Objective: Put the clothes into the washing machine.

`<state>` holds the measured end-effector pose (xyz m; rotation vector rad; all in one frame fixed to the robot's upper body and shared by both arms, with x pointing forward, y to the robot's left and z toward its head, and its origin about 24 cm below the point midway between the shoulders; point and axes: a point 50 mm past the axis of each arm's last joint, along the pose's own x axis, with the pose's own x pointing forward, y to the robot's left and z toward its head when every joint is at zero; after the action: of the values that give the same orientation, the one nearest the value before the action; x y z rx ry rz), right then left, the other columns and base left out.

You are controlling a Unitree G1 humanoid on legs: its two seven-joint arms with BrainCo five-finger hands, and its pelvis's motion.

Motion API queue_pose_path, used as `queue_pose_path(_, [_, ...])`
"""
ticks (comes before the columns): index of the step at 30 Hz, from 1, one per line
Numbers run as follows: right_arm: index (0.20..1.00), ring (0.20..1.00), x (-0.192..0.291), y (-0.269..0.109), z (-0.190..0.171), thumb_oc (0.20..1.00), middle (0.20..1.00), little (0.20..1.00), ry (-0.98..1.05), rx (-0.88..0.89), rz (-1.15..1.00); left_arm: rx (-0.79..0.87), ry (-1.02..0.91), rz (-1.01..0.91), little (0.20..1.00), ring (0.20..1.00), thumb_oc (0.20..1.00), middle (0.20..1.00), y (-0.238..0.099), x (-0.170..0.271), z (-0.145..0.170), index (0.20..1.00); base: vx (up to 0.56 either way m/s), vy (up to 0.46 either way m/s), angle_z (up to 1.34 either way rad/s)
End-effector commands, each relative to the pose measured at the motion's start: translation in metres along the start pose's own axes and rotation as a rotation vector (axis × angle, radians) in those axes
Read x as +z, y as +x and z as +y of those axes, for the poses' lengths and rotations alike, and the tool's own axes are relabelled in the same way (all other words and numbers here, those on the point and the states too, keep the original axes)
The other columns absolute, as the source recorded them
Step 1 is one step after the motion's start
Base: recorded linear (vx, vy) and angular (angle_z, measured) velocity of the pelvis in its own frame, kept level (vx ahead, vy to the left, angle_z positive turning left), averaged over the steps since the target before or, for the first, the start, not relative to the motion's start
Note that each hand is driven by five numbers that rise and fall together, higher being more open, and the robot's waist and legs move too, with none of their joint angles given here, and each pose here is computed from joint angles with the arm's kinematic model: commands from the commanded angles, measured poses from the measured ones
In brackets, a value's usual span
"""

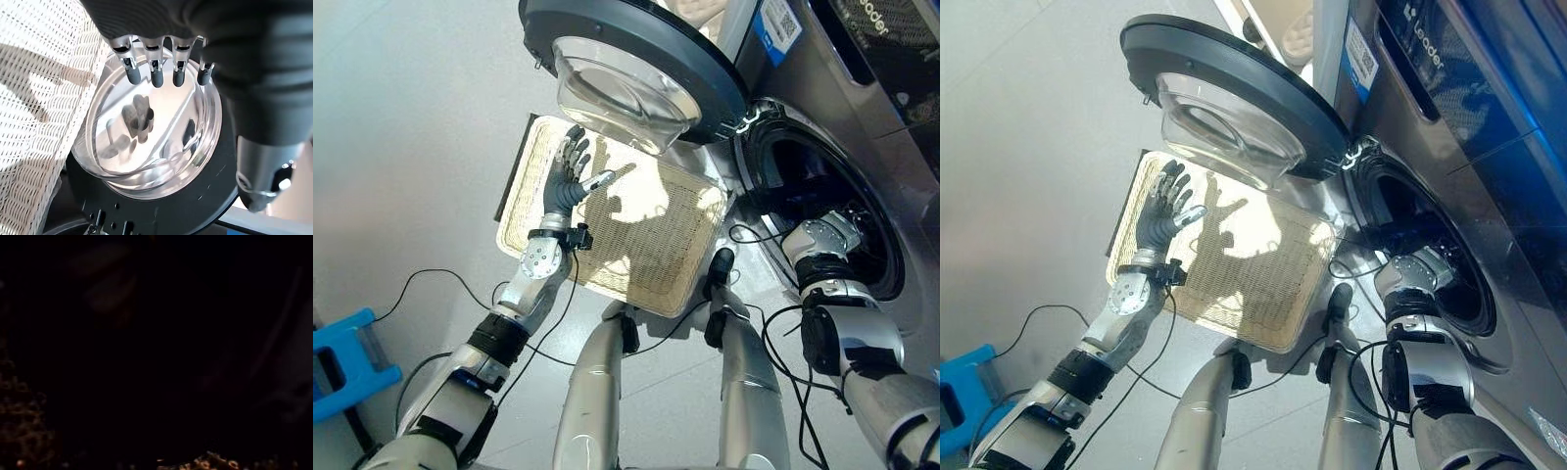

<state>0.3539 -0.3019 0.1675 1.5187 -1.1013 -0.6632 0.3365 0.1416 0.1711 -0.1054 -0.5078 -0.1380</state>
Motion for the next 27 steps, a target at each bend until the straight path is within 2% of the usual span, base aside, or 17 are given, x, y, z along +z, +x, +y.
queue_pose_path(1, [0.2, 0.2, 0.052, 0.039, 0.05, 0.2, 0.2, 0.2, 0.042, 0.185, -0.259, 0.002, -0.086, -0.083, 1.0, 1.0, 1.0, 1.0, -0.001, 0.016, -0.004, 1.0, 0.0, 0.0, 0.0])
queue_pose_path(8, [0.2, 0.2, 0.058, 0.041, 0.035, 0.2, 0.2, 0.2, -0.023, 0.136, -0.244, 0.002, -0.092, -0.102, 1.0, 1.0, 1.0, 1.0, 0.0, 0.016, -0.007, 1.0, 0.0, 0.0, 0.0])
queue_pose_path(9, [1.0, 1.0, 0.058, 0.042, 0.027, 1.0, 1.0, 1.0, -0.055, 0.08, -0.218, 0.005, -0.092, -0.101, 1.0, 1.0, 1.0, 1.0, -0.001, 0.015, -0.007, 1.0, 0.0, 0.0, 0.0])
queue_pose_path(12, [1.0, 1.0, 0.06, 0.045, 0.01, 1.0, 1.0, 1.0, -0.174, -0.056, -0.173, 0.018, -0.09, -0.105, 1.0, 1.0, 1.0, 1.0, -0.002, 0.013, -0.01, 1.0, 0.0, 0.0, 0.0])
queue_pose_path(13, [1.0, 1.0, 0.062, 0.047, 0.008, 1.0, 1.0, 1.0, -0.3, -0.122, -0.153, 0.024, -0.086, -0.108, 1.0, 1.0, 1.0, 1.0, -0.002, 0.013, -0.011, 1.0, 0.0, 0.0, 0.0])
queue_pose_path(16, [1.0, 1.0, 0.062, 0.05, 0.007, 1.0, 1.0, 1.0, -0.398, -0.201, -0.142, 0.026, -0.081, -0.113, 1.0, 1.0, 1.0, 1.0, -0.002, 0.013, -0.011, 1.0, 0.0, -0.007, -0.01])
queue_pose_path(17, [1.0, 1.0, 0.065, 0.052, 0.005, 1.0, 1.0, 1.0, -0.461, -0.279, -0.14, 0.026, -0.077, -0.108, 1.0, 1.0, 1.0, 1.0, -0.002, 0.011, -0.01, 1.0, 0.01, -0.017, -0.03])
queue_pose_path(22, [1.0, 1.0, 0.066, 0.053, 0.006, 1.0, 1.0, 1.0, -0.61, -0.397, -0.162, 0.016, -0.07, -0.108, 1.0, 1.0, 1.0, 1.0, -0.002, 0.01, -0.012, 1.0, 0.0, -0.004, 0.01])
queue_pose_path(23, [1.0, 1.0, 0.066, 0.054, 0.008, 1.0, 1.0, 1.0, -0.738, -0.454, -0.193, 0.011, -0.076, -0.107, 1.0, 1.0, 1.0, 1.0, -0.002, 0.009, -0.015, 1.0, 0.0, 0.0, 0.0])
queue_pose_path(26, [1.0, 1.0, 0.064, 0.053, 0.01, 1.0, 1.0, 1.0, -0.83, -0.502, -0.222, 0.003, -0.079, -0.103, 1.0, 1.0, 1.0, 1.0, -0.004, 0.007, -0.018, 1.0, 0.01, -0.005, 0.01])
queue_pose_path(27, [1.0, 1.0, 0.064, 0.053, 0.011, 1.0, 1.0, 1.0, -0.937, -0.527, -0.235, -0.007, -0.076, -0.103, 1.0, 1.0, 1.0, 1.0, -0.005, 0.006, -0.02, 1.0, 0.0, 0.0, 0.0])
